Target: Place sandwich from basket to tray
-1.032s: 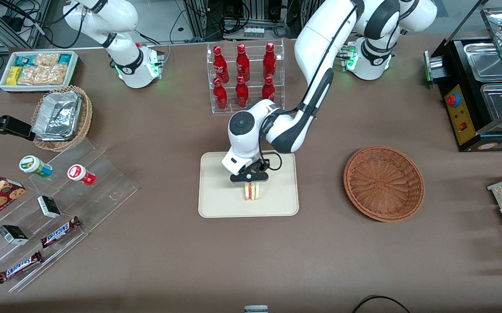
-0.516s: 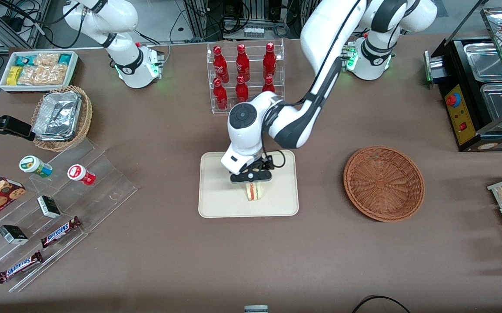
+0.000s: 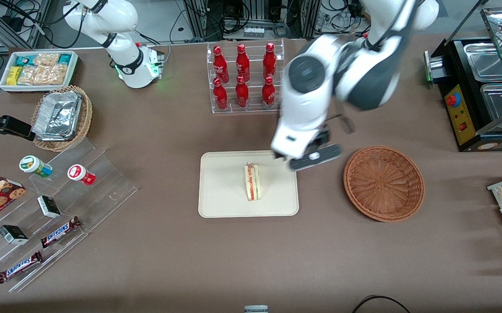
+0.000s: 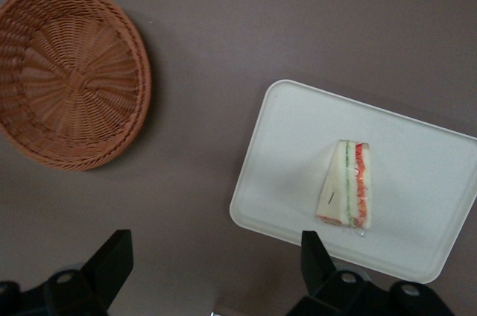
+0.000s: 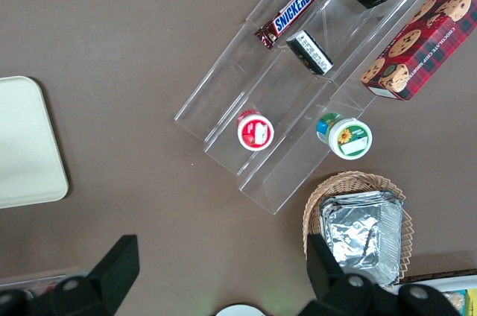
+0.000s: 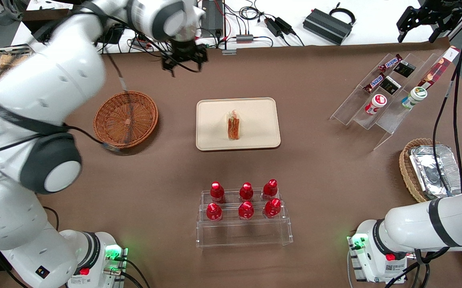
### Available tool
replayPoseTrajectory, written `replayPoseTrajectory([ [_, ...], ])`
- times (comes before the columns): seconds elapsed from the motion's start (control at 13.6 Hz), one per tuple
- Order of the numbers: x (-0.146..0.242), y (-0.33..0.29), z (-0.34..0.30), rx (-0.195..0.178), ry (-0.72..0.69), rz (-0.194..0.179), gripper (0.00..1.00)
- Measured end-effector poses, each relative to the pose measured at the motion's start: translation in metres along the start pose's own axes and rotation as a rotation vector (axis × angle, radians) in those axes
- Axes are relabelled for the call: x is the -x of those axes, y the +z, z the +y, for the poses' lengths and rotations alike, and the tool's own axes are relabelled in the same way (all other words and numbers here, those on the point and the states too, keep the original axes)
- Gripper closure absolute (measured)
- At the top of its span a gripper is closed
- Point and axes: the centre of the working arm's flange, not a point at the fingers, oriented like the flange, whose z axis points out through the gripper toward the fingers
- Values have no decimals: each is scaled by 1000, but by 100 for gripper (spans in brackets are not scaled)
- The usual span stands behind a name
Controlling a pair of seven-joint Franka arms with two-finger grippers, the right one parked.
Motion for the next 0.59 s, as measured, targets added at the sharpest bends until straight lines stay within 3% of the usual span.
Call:
replayPoseTrajectory([
  [0.22,-28,-35,-72,-32,25,-39,0],
  [0.59,-77,-64,-203,-8,121,-76,0],
])
